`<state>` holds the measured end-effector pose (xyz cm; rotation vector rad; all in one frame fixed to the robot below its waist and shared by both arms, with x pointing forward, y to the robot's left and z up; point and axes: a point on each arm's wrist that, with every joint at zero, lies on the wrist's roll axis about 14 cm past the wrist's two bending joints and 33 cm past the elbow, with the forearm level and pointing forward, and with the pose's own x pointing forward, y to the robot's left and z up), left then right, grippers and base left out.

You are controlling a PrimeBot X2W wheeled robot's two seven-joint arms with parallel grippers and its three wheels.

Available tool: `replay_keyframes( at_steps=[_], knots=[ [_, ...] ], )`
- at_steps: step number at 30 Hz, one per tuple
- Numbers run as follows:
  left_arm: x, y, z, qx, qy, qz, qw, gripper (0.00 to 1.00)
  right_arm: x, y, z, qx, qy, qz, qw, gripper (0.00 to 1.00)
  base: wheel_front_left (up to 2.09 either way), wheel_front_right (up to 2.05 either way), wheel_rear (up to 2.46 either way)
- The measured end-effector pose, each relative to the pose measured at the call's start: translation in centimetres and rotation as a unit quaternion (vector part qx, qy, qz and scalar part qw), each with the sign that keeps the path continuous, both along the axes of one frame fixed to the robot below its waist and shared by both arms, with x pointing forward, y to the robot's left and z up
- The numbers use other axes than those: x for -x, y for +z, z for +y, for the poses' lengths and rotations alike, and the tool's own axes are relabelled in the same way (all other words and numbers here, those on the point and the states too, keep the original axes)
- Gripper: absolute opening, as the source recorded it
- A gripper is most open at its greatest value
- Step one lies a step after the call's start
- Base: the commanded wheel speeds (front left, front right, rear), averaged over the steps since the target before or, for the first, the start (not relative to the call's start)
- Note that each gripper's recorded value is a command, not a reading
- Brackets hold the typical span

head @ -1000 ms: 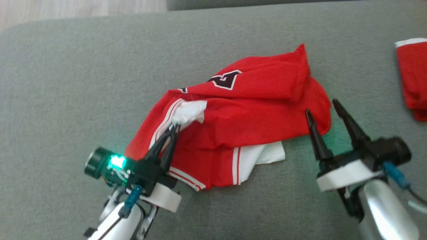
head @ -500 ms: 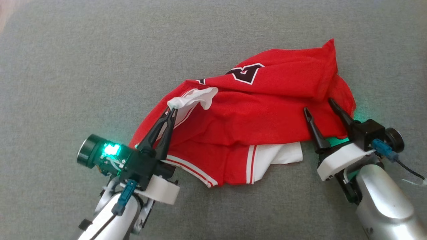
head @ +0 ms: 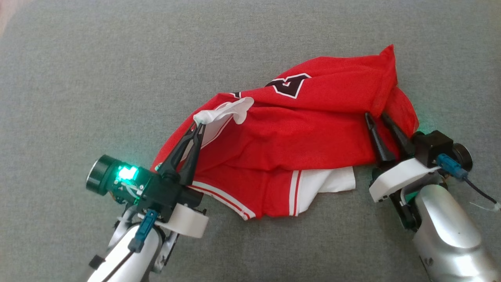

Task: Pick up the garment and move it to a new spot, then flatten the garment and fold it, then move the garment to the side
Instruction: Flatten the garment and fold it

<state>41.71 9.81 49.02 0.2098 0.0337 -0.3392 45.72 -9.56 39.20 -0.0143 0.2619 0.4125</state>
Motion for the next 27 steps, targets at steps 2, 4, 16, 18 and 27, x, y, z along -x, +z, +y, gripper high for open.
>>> replay_keyframes(
  at_steps=[2,4,16,18,27],
  knots=[
    [0.0,0.1,0.1,-0.002,0.001,-0.001,1.000,0.00,0.1,0.0,-0.1,-0.001,-0.002,0.001,1.000,0.04,0.00,0.00,0.00],
    [-0.1,0.3,0.1,-0.004,0.001,-0.003,1.000,0.00,0.1,0.0,-0.1,-0.001,-0.005,0.003,1.000,0.00,0.00,0.00,0.00],
    [-1.3,2.3,1.1,-0.015,-0.001,-0.043,0.999,0.00,-0.7,5.0,-1.6,-0.014,-0.029,-0.069,0.997,0.00,0.00,0.00,0.00],
    [-1.7,3.3,1.4,-0.021,-0.004,-0.060,0.998,0.00,-1.3,7.8,-2.3,-0.023,-0.042,-0.110,0.993,0.00,0.00,0.00,0.00],
    [-2.6,16.8,-0.1,0.001,-0.072,-0.243,0.967,0.00,-1.0,23.1,-8.8,0.003,-0.099,-0.326,0.940,0.00,0.00,0.00,0.00]
  ],
)
